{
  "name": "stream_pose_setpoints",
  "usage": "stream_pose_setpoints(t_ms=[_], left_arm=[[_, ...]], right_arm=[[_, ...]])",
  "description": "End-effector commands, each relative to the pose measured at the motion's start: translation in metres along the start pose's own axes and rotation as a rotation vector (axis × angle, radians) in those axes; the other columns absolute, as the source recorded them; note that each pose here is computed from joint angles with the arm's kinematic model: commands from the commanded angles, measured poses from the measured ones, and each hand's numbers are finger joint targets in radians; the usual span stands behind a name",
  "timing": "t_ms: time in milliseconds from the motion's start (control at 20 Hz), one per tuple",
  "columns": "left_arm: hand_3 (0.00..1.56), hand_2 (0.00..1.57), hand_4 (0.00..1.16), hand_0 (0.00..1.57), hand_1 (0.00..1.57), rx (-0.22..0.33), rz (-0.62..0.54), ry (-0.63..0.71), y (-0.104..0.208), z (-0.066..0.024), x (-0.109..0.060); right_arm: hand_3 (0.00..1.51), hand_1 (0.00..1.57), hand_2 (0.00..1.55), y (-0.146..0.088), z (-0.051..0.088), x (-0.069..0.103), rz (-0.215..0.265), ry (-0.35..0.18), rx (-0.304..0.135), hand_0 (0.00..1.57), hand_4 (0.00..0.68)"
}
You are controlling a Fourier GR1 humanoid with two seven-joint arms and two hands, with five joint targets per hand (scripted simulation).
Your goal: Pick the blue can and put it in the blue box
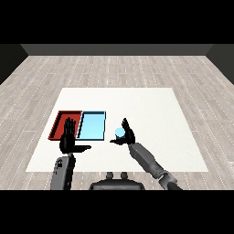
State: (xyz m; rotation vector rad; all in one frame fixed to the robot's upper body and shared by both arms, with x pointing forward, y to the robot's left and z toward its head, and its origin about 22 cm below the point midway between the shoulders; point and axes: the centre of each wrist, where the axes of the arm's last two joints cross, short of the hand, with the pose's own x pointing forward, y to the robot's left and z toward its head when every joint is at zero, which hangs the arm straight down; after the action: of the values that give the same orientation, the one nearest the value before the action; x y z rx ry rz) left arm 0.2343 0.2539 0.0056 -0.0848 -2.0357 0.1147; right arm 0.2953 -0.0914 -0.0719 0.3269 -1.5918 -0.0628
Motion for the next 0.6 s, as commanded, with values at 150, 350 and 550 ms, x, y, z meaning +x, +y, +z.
stream_pose_setpoints(t_ms=[150,350,550], left_arm=[[0.0,0.0,0.0,0.0,0.0,0.001,0.017,-0.009,-0.008,-0.002,-0.012],[0.0,0.0,0.0,0.0,0.0,0.001,0.039,-0.012,0.012,0.0002,-0.007],[0.0,0.0,0.0,0.0,0.0,-0.011,0.03,-0.001,-0.001,-0.0182,0.017]], right_arm=[[1.45,1.53,1.49,0.012,-0.013,0.013,0.12,0.031,-0.063,1.53,0.582],[1.44,1.56,1.48,0.0,-0.004,0.01,0.172,0.069,-0.082,1.56,0.676],[1.44,1.55,1.49,0.008,-0.001,0.01,0.177,0.062,-0.084,1.55,0.68]])
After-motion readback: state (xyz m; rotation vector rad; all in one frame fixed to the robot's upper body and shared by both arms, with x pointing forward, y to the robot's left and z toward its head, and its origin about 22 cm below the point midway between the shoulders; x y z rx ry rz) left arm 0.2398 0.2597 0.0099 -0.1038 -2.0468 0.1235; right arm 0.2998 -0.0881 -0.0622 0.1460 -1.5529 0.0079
